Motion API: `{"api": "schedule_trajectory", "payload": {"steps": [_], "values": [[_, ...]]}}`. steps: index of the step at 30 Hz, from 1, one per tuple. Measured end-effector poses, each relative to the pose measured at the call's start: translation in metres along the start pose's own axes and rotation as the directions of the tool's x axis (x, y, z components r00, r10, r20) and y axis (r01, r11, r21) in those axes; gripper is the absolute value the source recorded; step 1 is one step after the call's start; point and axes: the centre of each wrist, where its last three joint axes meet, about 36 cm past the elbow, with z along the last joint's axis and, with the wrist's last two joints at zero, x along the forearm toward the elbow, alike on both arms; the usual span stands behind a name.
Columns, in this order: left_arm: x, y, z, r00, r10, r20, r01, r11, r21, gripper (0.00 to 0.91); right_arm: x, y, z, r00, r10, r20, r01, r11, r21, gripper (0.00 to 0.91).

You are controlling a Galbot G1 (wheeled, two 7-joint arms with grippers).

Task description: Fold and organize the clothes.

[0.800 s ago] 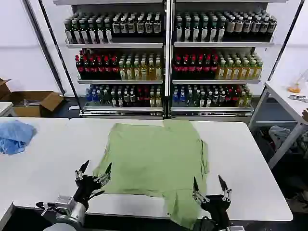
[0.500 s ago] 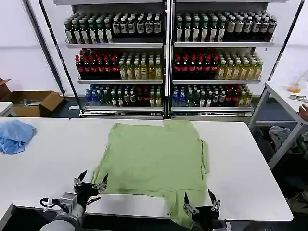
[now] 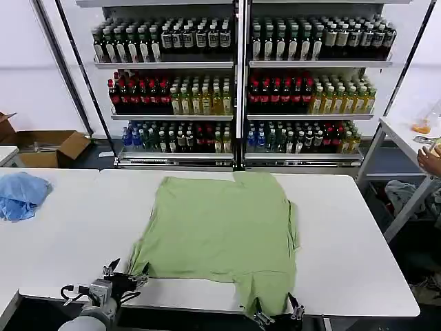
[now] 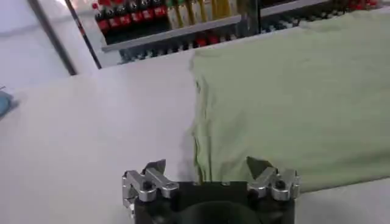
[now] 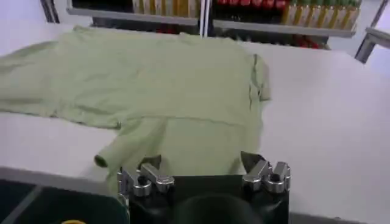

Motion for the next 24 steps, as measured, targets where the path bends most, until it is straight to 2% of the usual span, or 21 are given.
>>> {"api": "schedule_trajectory", "payload": {"steps": [5,13,20,24], "values": [[0.003,-0.002,0.002,1.000,0.020,-0.012,-0.020,1.000,-0.002,0.040,0.001,0.000,0.001,1.000,-0.003,-0.019,0.002,1.000,-0.027,0.000],[0.006,-0.002,0.002,0.998,0.056,-0.025,-0.056,0.998,0.012,0.040,0.003,-0.003,0.000,1.000,-0.008,-0.020,0.007,0.999,-0.051,0.000],[0.009,-0.004,0.001,0.996,0.088,-0.030,-0.087,0.995,0.042,0.040,0.007,-0.011,-0.003,1.000,-0.015,0.002,0.015,0.998,-0.065,0.000],[0.013,-0.006,0.000,0.994,0.103,-0.026,-0.101,0.993,0.065,0.030,0.009,-0.020,-0.009,0.999,-0.013,0.035,0.015,0.997,-0.073,0.000]]}}
